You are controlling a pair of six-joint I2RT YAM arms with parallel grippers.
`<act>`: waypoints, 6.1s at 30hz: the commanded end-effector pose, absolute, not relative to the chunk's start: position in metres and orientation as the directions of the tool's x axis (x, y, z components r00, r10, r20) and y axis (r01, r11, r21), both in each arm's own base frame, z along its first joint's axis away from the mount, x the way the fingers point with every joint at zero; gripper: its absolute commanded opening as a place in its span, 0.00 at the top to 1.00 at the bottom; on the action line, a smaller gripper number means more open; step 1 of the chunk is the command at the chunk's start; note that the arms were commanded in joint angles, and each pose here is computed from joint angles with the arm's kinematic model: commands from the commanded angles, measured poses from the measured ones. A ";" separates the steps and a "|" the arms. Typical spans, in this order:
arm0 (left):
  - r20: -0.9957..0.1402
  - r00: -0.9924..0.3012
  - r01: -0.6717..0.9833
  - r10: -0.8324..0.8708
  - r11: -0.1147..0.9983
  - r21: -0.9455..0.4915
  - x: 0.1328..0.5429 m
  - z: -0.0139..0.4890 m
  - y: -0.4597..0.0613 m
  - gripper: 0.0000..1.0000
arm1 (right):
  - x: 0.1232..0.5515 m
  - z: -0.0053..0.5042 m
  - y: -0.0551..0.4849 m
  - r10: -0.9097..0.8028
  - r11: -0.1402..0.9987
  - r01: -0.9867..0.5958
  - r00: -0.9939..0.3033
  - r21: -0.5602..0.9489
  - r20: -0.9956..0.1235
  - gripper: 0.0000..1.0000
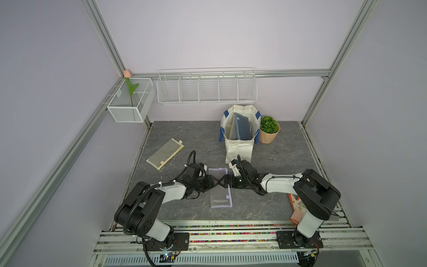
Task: Put the pencil pouch into the canvas bag
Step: Pick up the pencil pouch from the center of the board, then place the pencil pouch in the canvas bag, then move the pencil pouch to the center of the board.
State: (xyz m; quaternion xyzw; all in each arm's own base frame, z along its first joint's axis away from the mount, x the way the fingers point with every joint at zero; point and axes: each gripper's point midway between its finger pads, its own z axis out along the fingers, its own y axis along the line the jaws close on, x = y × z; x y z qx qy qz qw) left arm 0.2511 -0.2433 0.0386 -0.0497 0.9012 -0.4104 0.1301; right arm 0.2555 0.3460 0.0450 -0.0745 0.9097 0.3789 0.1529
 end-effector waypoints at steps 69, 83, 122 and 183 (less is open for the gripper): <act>-0.711 -0.699 0.486 -0.081 0.675 -0.555 0.480 0.314 -0.419 1.00 | 0.272 0.297 0.157 0.141 0.827 -0.272 -0.747 0.492 -0.650 0.02; -0.657 -0.752 0.411 -0.063 0.735 -0.540 0.489 0.253 -0.418 1.00 | 0.267 0.301 0.151 0.165 0.833 -0.257 -0.730 0.490 -0.663 0.02; -0.448 -0.790 -0.277 -0.418 0.896 -0.347 0.411 0.135 -0.005 0.22 | 0.231 0.257 0.286 -0.138 0.763 -0.473 -0.785 0.440 -0.604 0.11; -0.023 -0.940 -0.243 -0.341 0.713 -0.657 0.284 0.067 -0.225 0.37 | 0.234 0.189 0.287 -0.152 0.772 -0.367 -0.899 0.518 -0.411 0.11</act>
